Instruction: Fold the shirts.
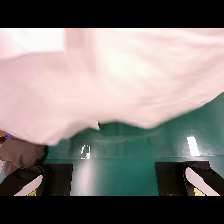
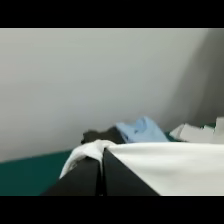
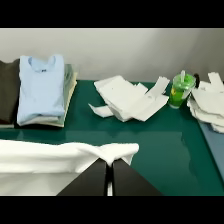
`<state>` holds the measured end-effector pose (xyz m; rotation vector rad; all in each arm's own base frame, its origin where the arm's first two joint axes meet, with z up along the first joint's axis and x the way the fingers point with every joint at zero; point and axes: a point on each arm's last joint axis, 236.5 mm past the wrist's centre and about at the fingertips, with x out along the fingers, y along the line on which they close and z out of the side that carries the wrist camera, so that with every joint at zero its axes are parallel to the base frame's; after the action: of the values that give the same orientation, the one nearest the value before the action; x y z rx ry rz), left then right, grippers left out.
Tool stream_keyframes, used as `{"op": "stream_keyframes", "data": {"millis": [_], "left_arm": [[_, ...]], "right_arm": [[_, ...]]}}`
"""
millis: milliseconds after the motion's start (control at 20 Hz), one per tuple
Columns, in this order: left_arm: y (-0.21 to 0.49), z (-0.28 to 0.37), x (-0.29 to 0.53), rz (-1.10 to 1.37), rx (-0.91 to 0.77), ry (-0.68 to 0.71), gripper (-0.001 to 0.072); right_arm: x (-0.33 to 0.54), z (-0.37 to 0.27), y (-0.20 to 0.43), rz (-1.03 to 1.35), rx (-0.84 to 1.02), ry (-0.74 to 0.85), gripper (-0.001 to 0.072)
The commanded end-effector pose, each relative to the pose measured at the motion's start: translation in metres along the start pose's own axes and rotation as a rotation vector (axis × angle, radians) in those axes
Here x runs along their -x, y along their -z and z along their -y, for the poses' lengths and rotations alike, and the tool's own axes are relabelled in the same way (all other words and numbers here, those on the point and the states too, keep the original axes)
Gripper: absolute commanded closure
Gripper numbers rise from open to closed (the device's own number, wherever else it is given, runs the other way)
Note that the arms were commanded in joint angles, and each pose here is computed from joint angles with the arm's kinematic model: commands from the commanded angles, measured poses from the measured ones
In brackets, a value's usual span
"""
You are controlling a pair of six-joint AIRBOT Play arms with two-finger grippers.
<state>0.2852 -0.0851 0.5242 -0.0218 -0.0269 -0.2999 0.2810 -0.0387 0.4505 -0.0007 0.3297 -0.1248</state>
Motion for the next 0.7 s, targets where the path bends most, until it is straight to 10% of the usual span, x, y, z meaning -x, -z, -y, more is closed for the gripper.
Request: {"op": "stream_keyframes", "data": {"millis": [0, 350, 650], "left_arm": [[0.132, -0.022, -0.073, -0.416, 0.009, -0.076, 0.0678], [0.426, -0.033, -0.181, -1.047, 0.038, -0.095, 0.0677], [0.487, -0.070, -0.225, -1.022, 0.139, -0.138, 0.0678]], "right_arm": [[-0.075, -0.006, 0.064, -0.259, -0.003, -0.026, 0.0697], [-0.243, -0.044, 0.273, -0.877, 0.043, -0.102, 0.0697], [-0.318, -0.032, 0.320, -0.970, 0.014, -0.079, 0.0697]]}}
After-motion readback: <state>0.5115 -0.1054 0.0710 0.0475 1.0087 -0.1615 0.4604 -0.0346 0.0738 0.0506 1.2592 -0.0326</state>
